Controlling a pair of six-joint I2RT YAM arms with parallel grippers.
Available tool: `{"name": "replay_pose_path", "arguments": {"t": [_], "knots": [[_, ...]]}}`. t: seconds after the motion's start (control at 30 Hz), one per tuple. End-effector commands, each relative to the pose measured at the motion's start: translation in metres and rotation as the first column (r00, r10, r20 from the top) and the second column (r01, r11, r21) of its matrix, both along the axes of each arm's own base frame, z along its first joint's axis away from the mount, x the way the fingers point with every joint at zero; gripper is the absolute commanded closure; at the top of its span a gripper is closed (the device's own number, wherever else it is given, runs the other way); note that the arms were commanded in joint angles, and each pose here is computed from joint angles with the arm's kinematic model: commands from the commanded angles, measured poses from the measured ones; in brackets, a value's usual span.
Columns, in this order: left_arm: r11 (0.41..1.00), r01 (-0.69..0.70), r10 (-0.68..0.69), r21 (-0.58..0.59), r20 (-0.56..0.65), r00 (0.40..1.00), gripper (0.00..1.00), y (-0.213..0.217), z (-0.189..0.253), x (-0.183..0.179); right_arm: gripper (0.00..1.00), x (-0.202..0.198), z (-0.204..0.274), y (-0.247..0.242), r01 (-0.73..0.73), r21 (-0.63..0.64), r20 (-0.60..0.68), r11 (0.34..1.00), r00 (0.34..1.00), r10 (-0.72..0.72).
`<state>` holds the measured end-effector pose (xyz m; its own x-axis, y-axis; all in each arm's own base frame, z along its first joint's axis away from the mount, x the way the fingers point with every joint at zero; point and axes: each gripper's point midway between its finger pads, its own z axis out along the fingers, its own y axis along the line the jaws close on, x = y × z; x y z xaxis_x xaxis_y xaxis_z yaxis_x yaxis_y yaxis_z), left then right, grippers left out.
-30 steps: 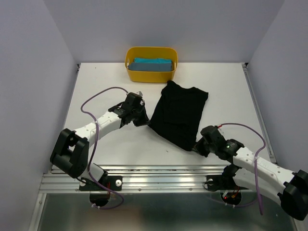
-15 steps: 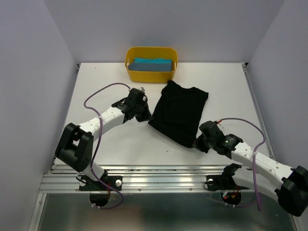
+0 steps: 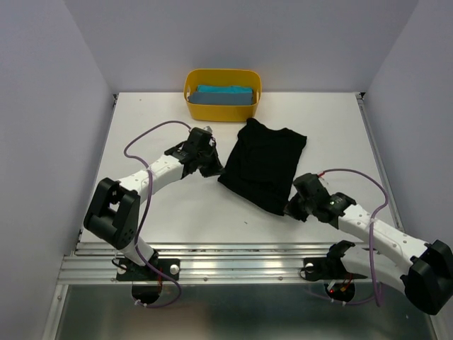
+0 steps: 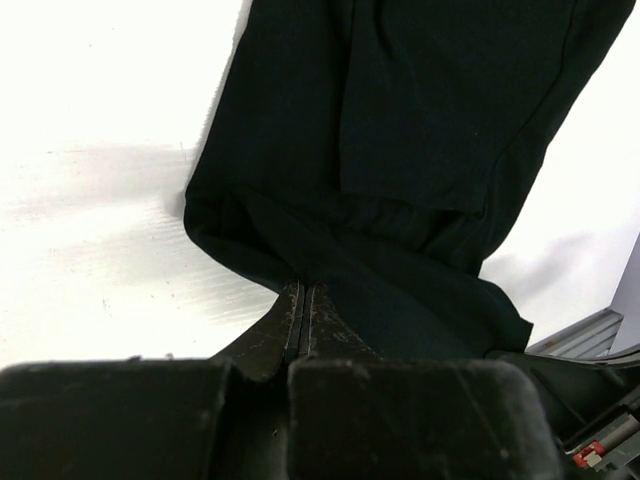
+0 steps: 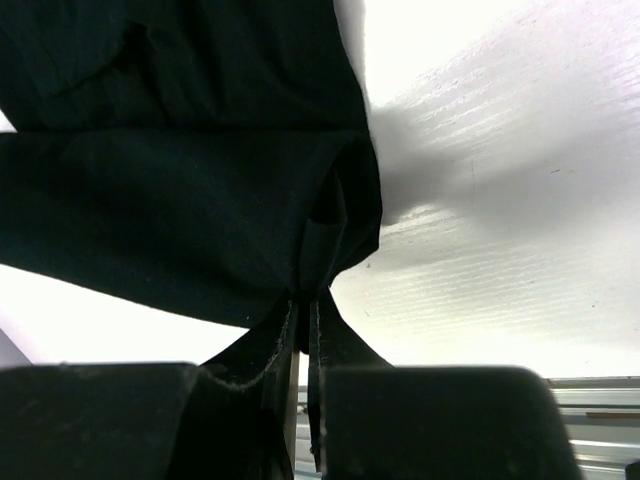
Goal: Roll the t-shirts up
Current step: Roll the T-shirt to the center of the board.
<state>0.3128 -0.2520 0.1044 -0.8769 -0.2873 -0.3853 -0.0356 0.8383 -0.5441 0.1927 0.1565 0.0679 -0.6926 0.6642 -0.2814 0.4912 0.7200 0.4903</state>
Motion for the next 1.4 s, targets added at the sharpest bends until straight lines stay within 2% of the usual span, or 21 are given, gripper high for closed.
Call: {"name": "replay_pose_path", "arguments": {"t": [0.0, 0.17, 0.47, 0.83, 0.87, 0.9, 0.93, 0.97, 1.0, 1.03, 1.1, 1.13, 1.23, 1.3, 1.33, 1.37], "knots": [[0.999, -0.005, 0.006, -0.036, 0.041, 0.999, 1.00, 0.003, 0.013, -0.001, 0.99, -0.006, 0.004, 0.009, -0.077, 0.026, -0.026, 0.997, 0.997, 0.078], [1.000, -0.008, 0.008, 0.004, -0.015, 1.000, 1.00, 0.019, -0.009, -0.026, 0.99, -0.020, -0.010, 0.020, -0.229, 0.007, -0.115, 0.973, 0.967, 0.228], [0.997, -0.042, 0.045, 0.068, -0.040, 0.998, 1.00, 0.041, -0.027, -0.044, 0.99, -0.023, -0.016, 0.018, -0.268, -0.023, -0.144, 0.963, 0.954, 0.262], [0.987, -0.086, 0.096, 0.133, -0.067, 0.993, 1.00, 0.060, -0.057, -0.056, 0.87, -0.035, -0.020, 0.022, -0.353, -0.005, -0.159, 0.935, 0.924, 0.348], [0.986, -0.091, 0.102, 0.136, -0.075, 0.992, 0.99, 0.062, -0.060, -0.059, 0.84, -0.036, -0.023, 0.021, -0.361, -0.010, -0.171, 0.933, 0.920, 0.354], [0.986, -0.097, 0.107, 0.138, -0.074, 0.991, 0.96, 0.063, -0.060, -0.059, 0.79, -0.036, -0.022, 0.021, -0.366, -0.011, -0.171, 0.930, 0.918, 0.359], [0.985, -0.101, 0.112, 0.141, -0.074, 0.991, 0.83, 0.065, -0.060, -0.060, 0.70, -0.037, -0.022, 0.020, -0.370, -0.017, -0.178, 0.929, 0.915, 0.361], [0.984, -0.103, 0.116, 0.148, -0.080, 0.990, 0.76, 0.066, -0.061, -0.062, 0.56, -0.038, -0.022, 0.019, -0.380, -0.026, -0.181, 0.925, 0.911, 0.370], [0.982, -0.112, 0.124, 0.154, -0.073, 0.990, 0.66, 0.068, -0.060, -0.062, 0.54, -0.037, -0.020, 0.017, -0.381, -0.035, -0.181, 0.924, 0.912, 0.369], [0.980, -0.115, 0.129, 0.165, -0.076, 0.989, 0.49, 0.071, -0.060, -0.063, 0.49, -0.036, -0.017, 0.011, -0.375, -0.072, -0.187, 0.924, 0.915, 0.357], [0.974, -0.124, 0.138, 0.189, -0.062, 0.989, 0.42, 0.076, -0.057, -0.062, 0.46, -0.032, -0.006, 0.005, -0.363, -0.108, -0.163, 0.925, 0.925, 0.344], [0.973, -0.127, 0.138, 0.191, -0.049, 0.989, 0.40, 0.077, -0.050, -0.060, 0.42, -0.028, -0.004, -0.011, -0.331, -0.185, -0.164, 0.925, 0.939, 0.303], [0.963, -0.162, 0.162, 0.215, 0.017, 0.987, 0.39, 0.085, -0.034, -0.051, 0.39, -0.011, 0.027, -0.020, -0.260, -0.247, -0.069, 0.933, 0.966, 0.251], [0.961, -0.175, 0.166, 0.216, 0.056, 0.984, 0.44, 0.085, -0.019, -0.044, 0.42, 0.004, 0.045, -0.028, -0.199, -0.293, 0.003, 0.935, 0.978, 0.209], [0.962, -0.172, 0.161, 0.213, 0.067, 0.985, 0.52, 0.084, -0.015, -0.042, 0.45, 0.008, 0.050, -0.029, -0.179, -0.302, 0.027, 0.936, 0.980, 0.196], [0.966, -0.160, 0.146, 0.203, 0.082, 0.986, 0.81, 0.078, -0.007, -0.038, 0.54, 0.017, 0.055, -0.030, -0.152, -0.317, 0.057, 0.936, 0.982, 0.179]]}}
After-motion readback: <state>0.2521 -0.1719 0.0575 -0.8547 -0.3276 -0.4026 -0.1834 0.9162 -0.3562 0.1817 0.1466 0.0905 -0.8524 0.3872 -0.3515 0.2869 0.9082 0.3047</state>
